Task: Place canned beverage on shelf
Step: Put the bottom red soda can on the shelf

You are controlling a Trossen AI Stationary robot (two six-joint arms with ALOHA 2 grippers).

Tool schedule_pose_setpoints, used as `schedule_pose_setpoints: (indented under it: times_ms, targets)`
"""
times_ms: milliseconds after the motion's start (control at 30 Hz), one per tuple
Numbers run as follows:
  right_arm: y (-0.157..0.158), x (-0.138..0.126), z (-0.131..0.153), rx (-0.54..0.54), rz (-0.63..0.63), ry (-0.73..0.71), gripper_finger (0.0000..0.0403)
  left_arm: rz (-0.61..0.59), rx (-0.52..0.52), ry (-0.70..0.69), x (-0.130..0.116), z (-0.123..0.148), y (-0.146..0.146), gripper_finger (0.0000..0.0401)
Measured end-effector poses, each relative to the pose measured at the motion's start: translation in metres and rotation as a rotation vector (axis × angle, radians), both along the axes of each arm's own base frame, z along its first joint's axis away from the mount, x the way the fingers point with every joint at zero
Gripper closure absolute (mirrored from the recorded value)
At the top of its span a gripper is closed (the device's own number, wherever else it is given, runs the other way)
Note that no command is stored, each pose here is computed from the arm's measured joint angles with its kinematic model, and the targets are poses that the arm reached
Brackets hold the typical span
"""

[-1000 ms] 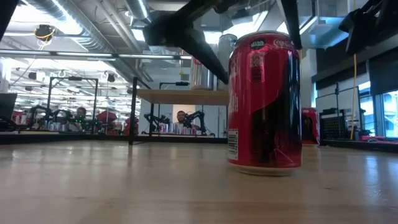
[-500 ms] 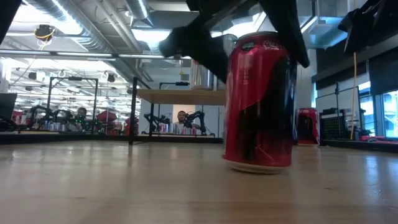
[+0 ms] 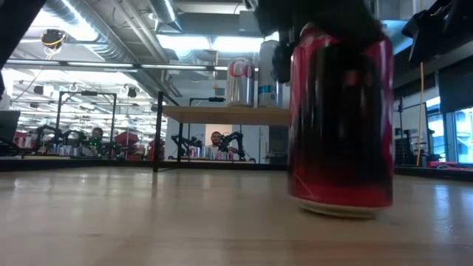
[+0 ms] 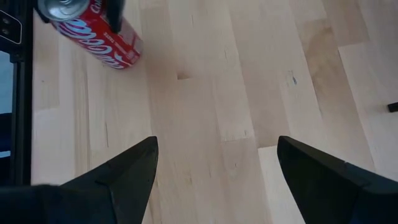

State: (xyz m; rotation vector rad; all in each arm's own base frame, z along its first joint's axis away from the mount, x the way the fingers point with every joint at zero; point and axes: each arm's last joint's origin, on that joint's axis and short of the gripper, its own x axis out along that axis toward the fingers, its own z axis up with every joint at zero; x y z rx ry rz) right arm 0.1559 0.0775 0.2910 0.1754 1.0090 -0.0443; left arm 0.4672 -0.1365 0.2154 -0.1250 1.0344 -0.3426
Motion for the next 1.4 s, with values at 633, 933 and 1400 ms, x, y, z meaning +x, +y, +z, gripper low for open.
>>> schedule_pose_setpoints:
  times_ms: [633,933,1400]
  targets:
    - [0.001,0.0,0.0,0.055,-0.049,0.005,0.0088,-0.44,0.082,-0.063,-0.001,-0.005,0.028,0.0103]
    - [0.001,0.0,0.0,0.047,-0.035,0.004,0.0088,-0.389,0.124,-0.051,-0.002,-0.005,0.024,0.005]
    - [0.001,0.0,0.0,0.048,-0.007,0.01,0.0088,0.146,0.054,-0.045,0.001,0.086,0.028,0.005]
